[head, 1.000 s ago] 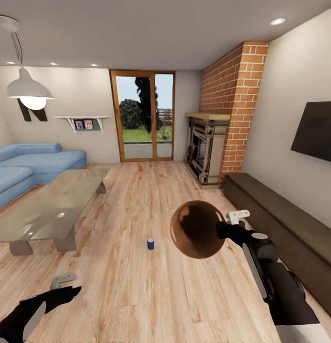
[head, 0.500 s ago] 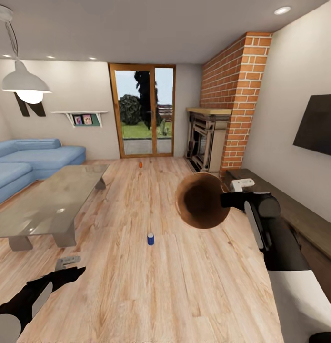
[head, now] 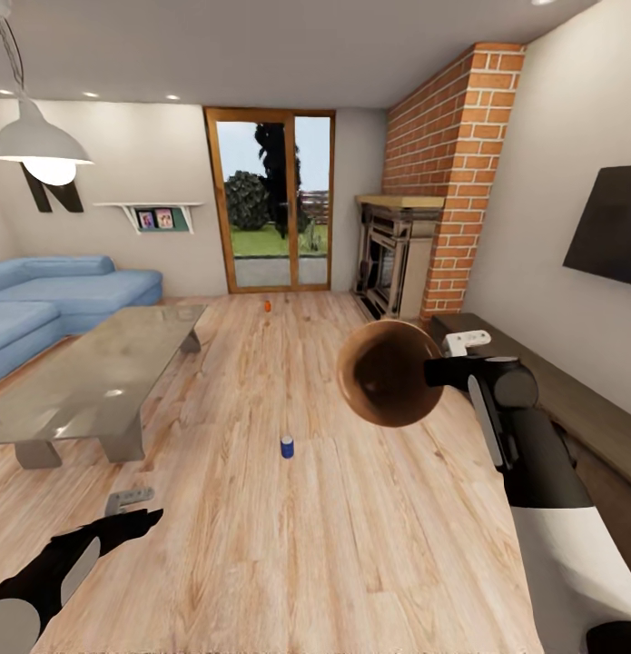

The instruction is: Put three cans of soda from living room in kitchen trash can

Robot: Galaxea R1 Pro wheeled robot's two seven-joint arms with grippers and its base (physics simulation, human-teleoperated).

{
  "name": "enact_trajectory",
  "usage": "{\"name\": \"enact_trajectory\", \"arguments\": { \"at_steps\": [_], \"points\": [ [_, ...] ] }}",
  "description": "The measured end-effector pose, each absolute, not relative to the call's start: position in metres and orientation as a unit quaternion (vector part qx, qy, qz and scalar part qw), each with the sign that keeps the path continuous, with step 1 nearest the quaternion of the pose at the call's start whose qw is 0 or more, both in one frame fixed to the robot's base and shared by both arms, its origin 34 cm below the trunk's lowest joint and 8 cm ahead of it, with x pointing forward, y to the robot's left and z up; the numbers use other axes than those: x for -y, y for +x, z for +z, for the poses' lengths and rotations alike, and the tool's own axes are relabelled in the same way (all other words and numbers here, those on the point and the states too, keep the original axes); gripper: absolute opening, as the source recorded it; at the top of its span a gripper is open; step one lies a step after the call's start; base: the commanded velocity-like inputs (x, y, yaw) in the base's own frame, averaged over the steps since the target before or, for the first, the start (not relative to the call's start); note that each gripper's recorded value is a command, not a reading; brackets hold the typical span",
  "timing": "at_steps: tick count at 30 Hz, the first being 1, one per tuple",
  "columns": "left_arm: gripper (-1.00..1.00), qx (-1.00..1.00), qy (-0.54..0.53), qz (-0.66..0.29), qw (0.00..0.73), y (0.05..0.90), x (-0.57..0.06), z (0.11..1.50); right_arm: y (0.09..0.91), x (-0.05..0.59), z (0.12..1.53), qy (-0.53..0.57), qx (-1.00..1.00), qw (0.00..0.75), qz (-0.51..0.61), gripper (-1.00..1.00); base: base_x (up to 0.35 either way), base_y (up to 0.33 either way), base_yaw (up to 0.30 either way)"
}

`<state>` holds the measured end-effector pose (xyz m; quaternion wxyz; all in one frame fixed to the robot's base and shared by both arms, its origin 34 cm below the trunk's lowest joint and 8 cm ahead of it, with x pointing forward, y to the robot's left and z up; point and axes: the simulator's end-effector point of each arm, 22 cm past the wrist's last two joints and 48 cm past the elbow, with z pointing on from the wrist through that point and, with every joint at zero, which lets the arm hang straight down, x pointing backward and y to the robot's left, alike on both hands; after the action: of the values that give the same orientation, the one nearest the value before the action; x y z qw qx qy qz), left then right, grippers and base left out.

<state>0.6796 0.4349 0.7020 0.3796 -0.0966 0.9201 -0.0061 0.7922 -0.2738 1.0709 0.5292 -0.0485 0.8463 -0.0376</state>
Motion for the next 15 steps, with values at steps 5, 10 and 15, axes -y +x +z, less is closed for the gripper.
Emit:
{"name": "enact_trajectory", "arguments": {
  "at_steps": [5,10,15],
  "points": [
    [1.00,-0.922,-0.098,-0.006,0.374,0.678,-0.436,0.690,0.794,0.275,1.058,-0.048,-0.848,0.525,-0.041,-1.00,0.000,0.000,0.000],
    [1.00,-0.924,-0.098,-0.005,0.370,0.676,-0.436,0.677,0.795,0.274,1.044,-0.049,-0.851,0.522,-0.038,-1.00,0.000,0.000,0.000],
    [1.00,-0.930,-0.101,-0.007,0.353,0.670,-0.436,0.661,0.797,0.276,1.031,-0.048,-0.852,0.519,-0.042,-1.00,0.000,0.000,0.000]
  ]
}}
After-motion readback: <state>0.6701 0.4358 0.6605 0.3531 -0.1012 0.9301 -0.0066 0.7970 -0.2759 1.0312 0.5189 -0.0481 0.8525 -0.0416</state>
